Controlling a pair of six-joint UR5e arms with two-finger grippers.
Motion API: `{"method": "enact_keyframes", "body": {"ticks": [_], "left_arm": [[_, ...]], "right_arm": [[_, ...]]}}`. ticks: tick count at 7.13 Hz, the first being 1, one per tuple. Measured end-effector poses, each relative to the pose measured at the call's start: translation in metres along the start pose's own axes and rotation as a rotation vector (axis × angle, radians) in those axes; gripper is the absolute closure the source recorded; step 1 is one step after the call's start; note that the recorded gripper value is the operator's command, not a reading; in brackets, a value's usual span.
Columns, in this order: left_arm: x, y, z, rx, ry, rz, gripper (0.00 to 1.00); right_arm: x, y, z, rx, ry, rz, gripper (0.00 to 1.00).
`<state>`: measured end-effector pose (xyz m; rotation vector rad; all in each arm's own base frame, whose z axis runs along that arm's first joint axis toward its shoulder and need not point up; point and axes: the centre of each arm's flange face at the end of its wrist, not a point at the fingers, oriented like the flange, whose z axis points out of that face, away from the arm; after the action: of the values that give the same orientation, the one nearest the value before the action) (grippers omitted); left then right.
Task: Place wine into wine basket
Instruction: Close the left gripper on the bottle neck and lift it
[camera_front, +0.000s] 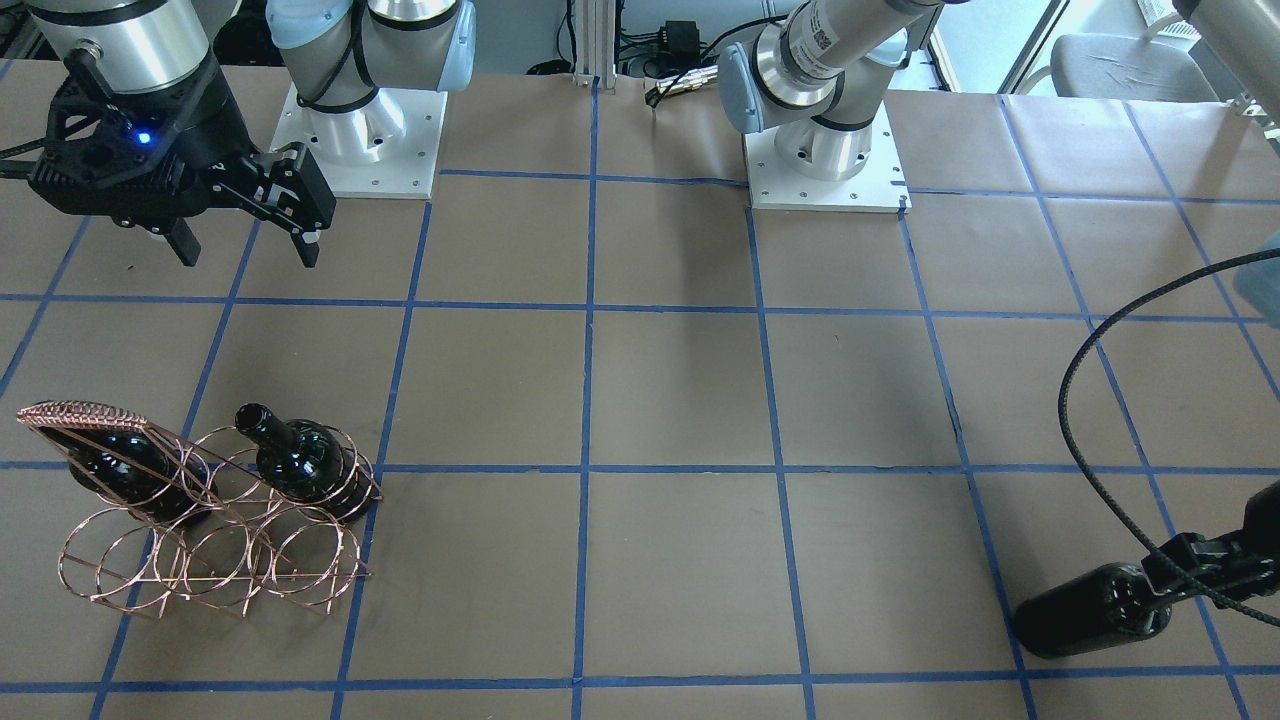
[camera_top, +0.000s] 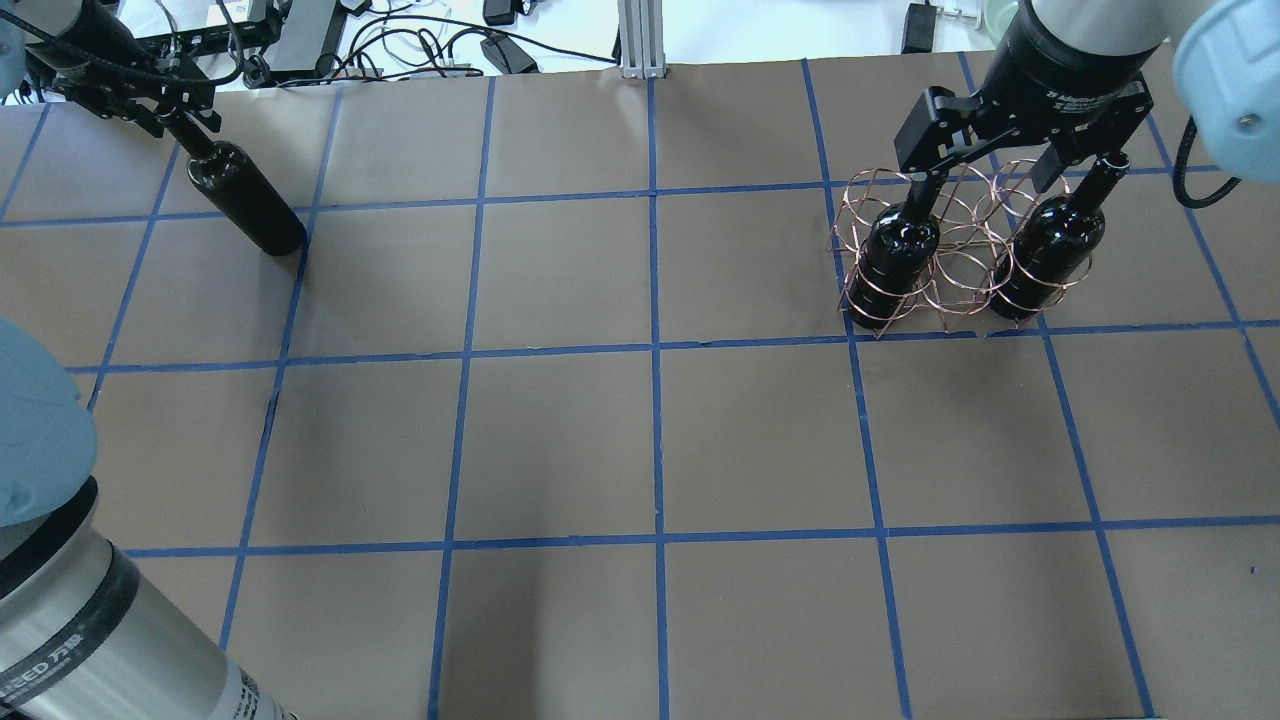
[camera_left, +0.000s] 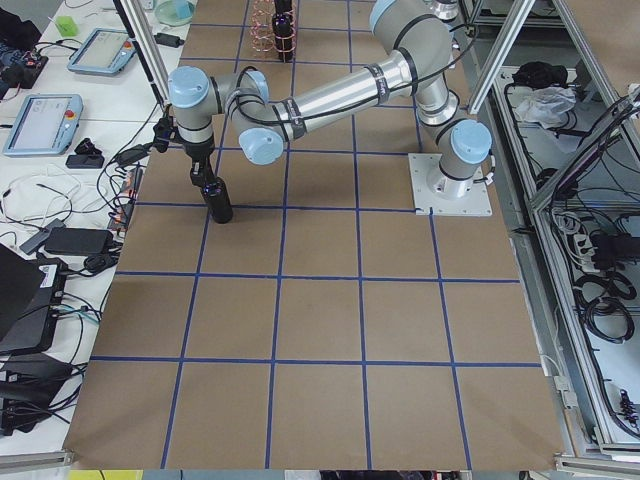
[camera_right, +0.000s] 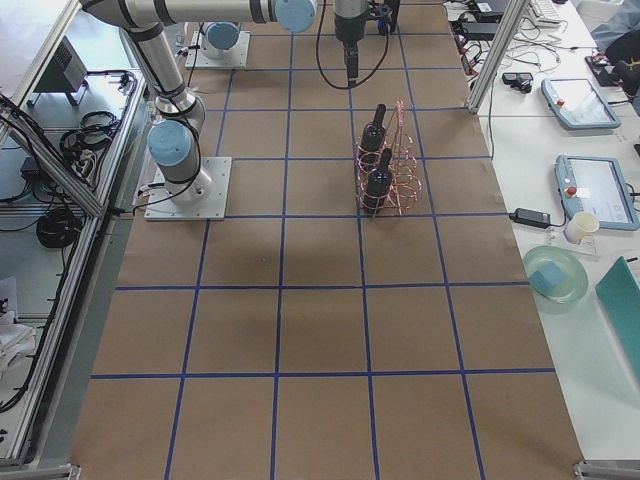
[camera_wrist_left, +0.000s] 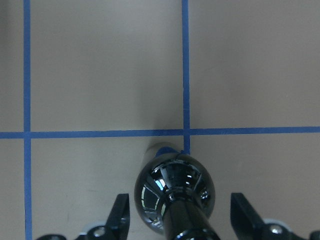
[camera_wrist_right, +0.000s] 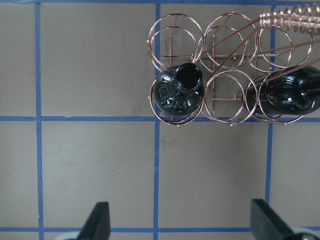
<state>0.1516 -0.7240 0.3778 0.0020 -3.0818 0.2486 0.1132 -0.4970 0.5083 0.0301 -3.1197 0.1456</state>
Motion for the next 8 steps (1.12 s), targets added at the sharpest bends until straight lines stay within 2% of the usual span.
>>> {"method": "enact_keyframes", "body": {"ticks": [3,4,5,6,8], "left_arm": [[0.0007,0.0038,0.0013,-0.029,0.003,0.000,0.33],[0.0006,0.0036,0.0011,-0.028,0.002,0.002,0.64],[0.0005,0.0033,0.0017,-0.026,0.003,0.002,0.86],[0.0007,0.0032,0.0022,-0.026,0.005,0.001,1.00],[0.0016,0.0043,0.0005,-0.026,0.007,0.001,1.00]], "right_arm": [[0.0000,0.0001,0.0006,-0.001,0.000,-0.001,0.00],[0.0000,0.0001,0.0006,-0.001,0.000,0.000,0.00],[0.0000,0.0001,0.0008,-0.001,0.000,-0.001,0.00],[0.0000,0.0001,0.0009,0.000,0.000,-0.001,0.00],[-0.0001,-0.0001,0.0010,0.001,-0.001,0.000,0.00]]}}
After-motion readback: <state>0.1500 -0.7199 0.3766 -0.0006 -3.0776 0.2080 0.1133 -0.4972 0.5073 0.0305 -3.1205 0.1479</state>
